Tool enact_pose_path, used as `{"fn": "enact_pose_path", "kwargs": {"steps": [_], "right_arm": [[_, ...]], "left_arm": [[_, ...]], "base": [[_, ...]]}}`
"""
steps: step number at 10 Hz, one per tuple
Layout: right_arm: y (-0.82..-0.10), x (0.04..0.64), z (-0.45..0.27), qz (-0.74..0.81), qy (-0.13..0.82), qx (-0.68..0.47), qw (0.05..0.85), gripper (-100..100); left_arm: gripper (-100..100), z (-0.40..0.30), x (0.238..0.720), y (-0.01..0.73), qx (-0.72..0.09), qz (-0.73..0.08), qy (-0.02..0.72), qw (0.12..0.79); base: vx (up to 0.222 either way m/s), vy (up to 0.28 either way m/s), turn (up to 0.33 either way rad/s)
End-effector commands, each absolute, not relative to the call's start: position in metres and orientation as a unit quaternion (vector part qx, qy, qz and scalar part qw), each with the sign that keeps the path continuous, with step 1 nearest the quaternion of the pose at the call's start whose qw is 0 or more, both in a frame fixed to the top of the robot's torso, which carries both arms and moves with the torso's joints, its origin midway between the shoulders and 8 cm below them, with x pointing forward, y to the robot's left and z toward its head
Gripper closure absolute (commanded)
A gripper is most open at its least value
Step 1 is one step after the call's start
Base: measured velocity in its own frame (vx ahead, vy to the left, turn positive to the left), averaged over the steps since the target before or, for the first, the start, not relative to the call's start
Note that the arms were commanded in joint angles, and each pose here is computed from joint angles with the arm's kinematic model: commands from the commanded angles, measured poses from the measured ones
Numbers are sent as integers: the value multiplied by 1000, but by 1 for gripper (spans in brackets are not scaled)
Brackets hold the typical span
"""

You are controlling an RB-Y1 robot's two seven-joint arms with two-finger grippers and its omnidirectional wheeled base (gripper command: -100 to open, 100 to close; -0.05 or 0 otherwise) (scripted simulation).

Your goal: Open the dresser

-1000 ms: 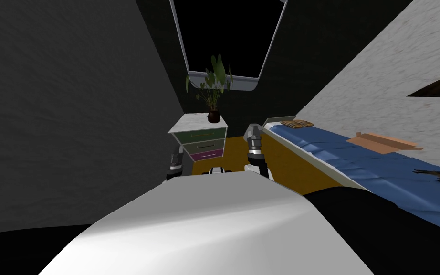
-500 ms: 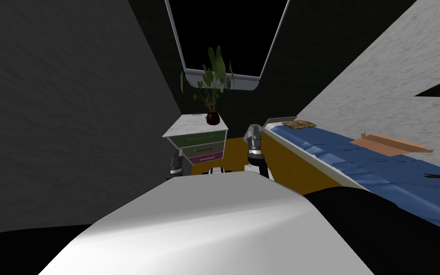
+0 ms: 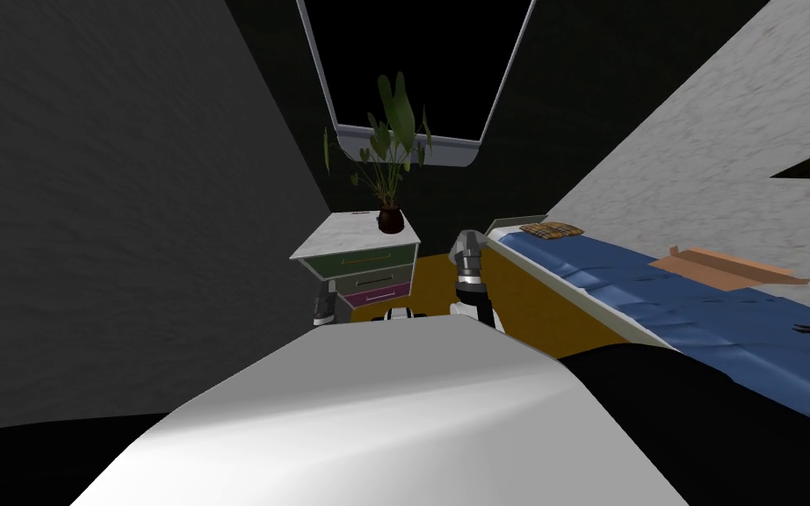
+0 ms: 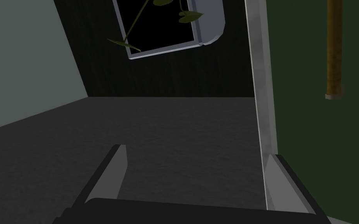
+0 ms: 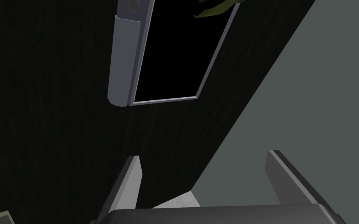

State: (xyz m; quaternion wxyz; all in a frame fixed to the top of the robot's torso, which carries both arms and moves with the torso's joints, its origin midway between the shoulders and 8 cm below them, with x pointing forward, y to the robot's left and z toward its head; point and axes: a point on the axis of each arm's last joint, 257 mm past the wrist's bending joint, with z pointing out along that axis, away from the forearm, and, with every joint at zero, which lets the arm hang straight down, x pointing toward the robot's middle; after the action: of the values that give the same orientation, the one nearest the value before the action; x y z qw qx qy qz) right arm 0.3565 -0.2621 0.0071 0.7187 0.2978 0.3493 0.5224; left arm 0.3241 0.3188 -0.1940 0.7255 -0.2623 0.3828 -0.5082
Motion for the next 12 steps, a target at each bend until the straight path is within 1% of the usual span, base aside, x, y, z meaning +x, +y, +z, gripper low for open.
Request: {"fn": "enact_pose_path", "kwargs": {"steps": [1, 9, 12], "right_arm": [[-262, 357, 7, 522, 349, 298, 719, 0], [-262, 357, 7, 522, 349, 298, 719, 0], [-262, 357, 7, 522, 349, 298, 719, 0]], "left_arm": [[-100, -205, 318, 322, -267, -506, 382, 726], [-100, -247, 283, 328, -292, -498, 370, 728], [-100, -260, 272, 327, -304, -494, 366, 727]], "base": [[87, -6, -7], [125, -8, -17], [92, -4, -12]]}}
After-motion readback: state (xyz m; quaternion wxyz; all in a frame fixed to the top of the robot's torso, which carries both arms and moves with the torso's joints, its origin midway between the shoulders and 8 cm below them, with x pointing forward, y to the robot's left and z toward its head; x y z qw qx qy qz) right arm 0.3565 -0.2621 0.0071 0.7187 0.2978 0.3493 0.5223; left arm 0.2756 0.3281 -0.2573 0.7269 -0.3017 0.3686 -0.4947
